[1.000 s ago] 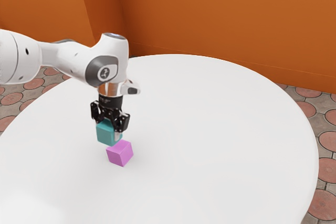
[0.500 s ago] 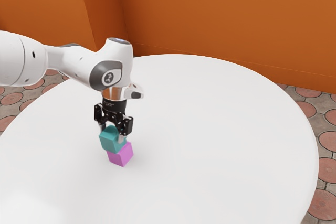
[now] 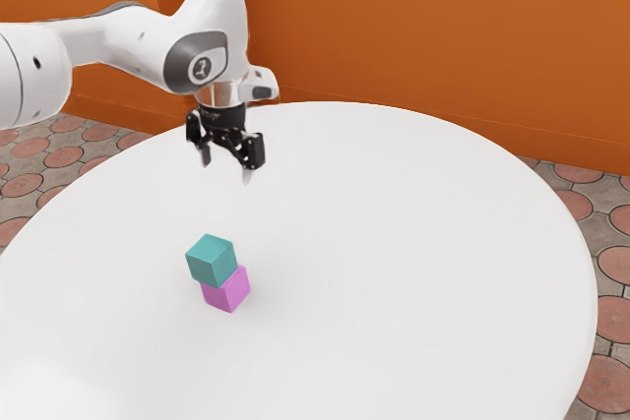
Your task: Pick up the blue block with one arm, and put the blue block on the pink block with one arm
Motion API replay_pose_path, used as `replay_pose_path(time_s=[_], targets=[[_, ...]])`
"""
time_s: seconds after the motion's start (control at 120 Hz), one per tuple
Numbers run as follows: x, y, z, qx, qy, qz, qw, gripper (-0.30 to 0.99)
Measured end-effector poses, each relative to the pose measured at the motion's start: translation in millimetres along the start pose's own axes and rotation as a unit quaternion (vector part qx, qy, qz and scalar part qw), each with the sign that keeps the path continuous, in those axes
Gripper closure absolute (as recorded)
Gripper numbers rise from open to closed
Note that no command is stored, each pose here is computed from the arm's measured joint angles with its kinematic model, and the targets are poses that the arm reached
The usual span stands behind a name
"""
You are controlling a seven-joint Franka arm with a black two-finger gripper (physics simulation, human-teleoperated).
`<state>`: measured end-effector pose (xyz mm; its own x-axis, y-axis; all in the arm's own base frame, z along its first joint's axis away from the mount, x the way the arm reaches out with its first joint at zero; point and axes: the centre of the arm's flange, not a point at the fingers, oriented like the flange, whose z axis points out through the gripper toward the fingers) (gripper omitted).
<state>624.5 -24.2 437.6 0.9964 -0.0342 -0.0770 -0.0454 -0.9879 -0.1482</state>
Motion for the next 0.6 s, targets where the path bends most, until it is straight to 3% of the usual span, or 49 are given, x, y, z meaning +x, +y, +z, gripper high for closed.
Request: replay_pose_path(time_s=[0.083, 0.25, 0.6], targets=[[7.3, -14.3, -43.8, 0.0, 0.03, -0.012, 0.999, 0.01], [8.7, -14.9, -94.3, 0.001, 0.059, -0.009, 0.998, 0.0], [4.9, -12.4, -98.0, 0.001, 0.046, -0.004, 0.999, 0.0]])
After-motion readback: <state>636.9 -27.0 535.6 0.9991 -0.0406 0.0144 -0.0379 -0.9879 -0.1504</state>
